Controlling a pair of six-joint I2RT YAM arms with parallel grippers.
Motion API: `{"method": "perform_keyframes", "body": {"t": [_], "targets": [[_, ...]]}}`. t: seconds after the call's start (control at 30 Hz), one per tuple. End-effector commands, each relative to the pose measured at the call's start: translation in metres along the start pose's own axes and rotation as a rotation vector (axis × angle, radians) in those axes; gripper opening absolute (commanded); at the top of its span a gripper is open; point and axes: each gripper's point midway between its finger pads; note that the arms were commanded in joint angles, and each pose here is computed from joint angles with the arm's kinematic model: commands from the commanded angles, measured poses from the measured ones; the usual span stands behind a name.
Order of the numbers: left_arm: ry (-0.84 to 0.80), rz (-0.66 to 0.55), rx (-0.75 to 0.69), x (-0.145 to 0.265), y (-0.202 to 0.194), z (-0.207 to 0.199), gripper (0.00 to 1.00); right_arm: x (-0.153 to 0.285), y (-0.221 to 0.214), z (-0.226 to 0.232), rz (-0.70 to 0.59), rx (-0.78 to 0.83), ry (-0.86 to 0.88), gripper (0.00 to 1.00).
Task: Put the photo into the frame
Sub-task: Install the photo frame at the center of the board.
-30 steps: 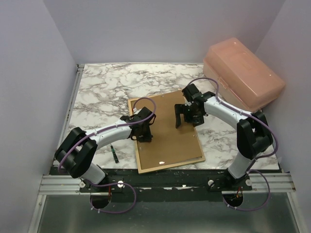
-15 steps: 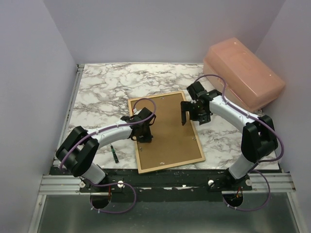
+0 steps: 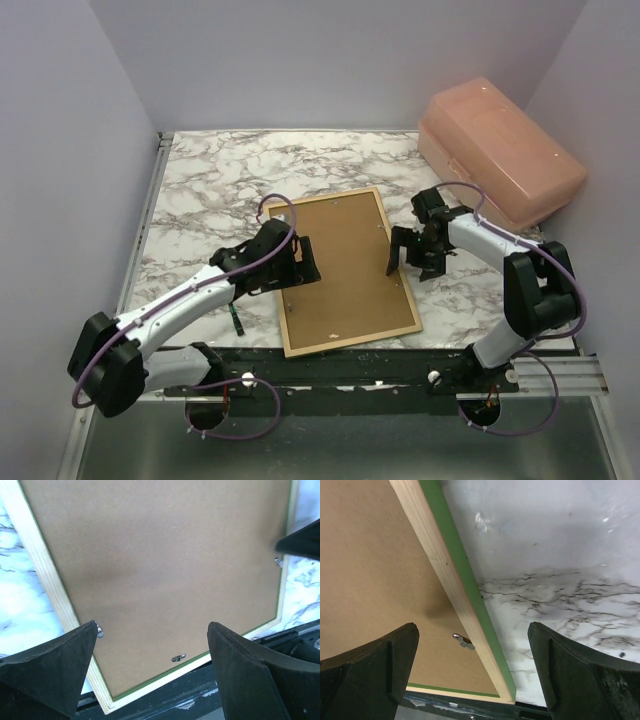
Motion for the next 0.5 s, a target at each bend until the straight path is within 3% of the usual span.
{"method": "perform_keyframes", "body": {"t": [0.0,0.2,0.47], "targets": [[0.05,0.02,0.064,0.015,-0.017,0.035,0.94,-0.013,-0.009,0.008,0.031,-0.022,0.077,0.97],[0.086,0.07,0.2,0.006,-0.045,0.081,0.94,-0.018,-0.023,0.008,0.06,-0.033,0.11,0.77],[0.063,0.107,0.181,-0.011,-0.045,0.079,0.91,-0.009,-0.017,-0.006,-0.017,-0.053,0.042,0.6]]}}
Point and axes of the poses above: each gripper's point midway between its finger pads, its own x axis back along the fingers, its own z axis along the line the jaws close on, y = z × x, and after that the axes turned 7 degrees about -x, right-handed
